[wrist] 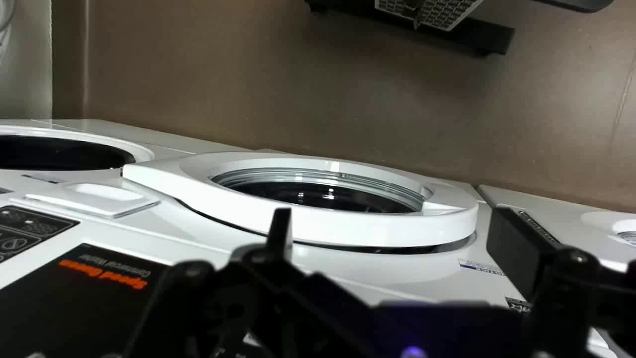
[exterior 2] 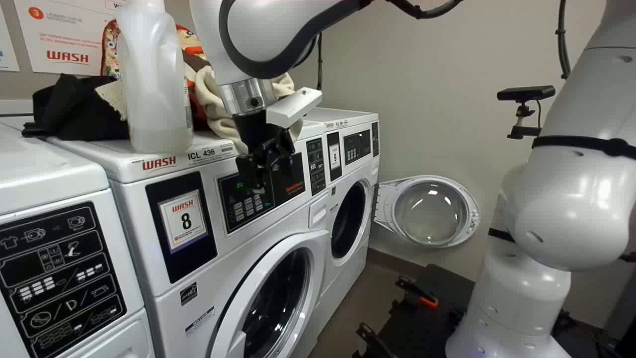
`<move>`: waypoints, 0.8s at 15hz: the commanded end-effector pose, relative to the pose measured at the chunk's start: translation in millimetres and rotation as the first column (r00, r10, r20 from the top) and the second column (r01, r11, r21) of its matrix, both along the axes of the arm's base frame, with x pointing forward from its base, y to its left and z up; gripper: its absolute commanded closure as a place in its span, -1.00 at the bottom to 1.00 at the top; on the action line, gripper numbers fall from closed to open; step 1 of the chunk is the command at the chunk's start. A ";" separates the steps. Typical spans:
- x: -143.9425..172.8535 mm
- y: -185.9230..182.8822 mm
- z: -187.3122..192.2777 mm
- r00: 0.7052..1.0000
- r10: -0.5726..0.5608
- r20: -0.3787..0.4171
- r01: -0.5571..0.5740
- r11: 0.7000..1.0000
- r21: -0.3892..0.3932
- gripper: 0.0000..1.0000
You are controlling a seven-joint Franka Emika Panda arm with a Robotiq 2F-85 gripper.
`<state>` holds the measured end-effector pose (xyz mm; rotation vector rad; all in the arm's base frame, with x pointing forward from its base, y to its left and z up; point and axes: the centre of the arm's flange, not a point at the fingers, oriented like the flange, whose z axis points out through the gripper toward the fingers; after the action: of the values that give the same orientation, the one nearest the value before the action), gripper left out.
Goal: Put the beige sweatshirt in the bag
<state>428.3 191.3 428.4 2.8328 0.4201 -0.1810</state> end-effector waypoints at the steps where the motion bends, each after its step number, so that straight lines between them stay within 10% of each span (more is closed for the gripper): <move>1: 0.0 0.0 0.0 1.000 0.000 0.000 0.000 1.000 0.000 -1.00; 6: 6.2 -30.6 33.6 0.981 -0.153 0.119 0.158 0.987 -0.037 -1.00; 12: 27.3 -65.3 129.5 0.872 -0.301 0.386 0.332 0.943 -0.014 -1.00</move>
<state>450.4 133.7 511.7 2.7941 -0.0035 0.1344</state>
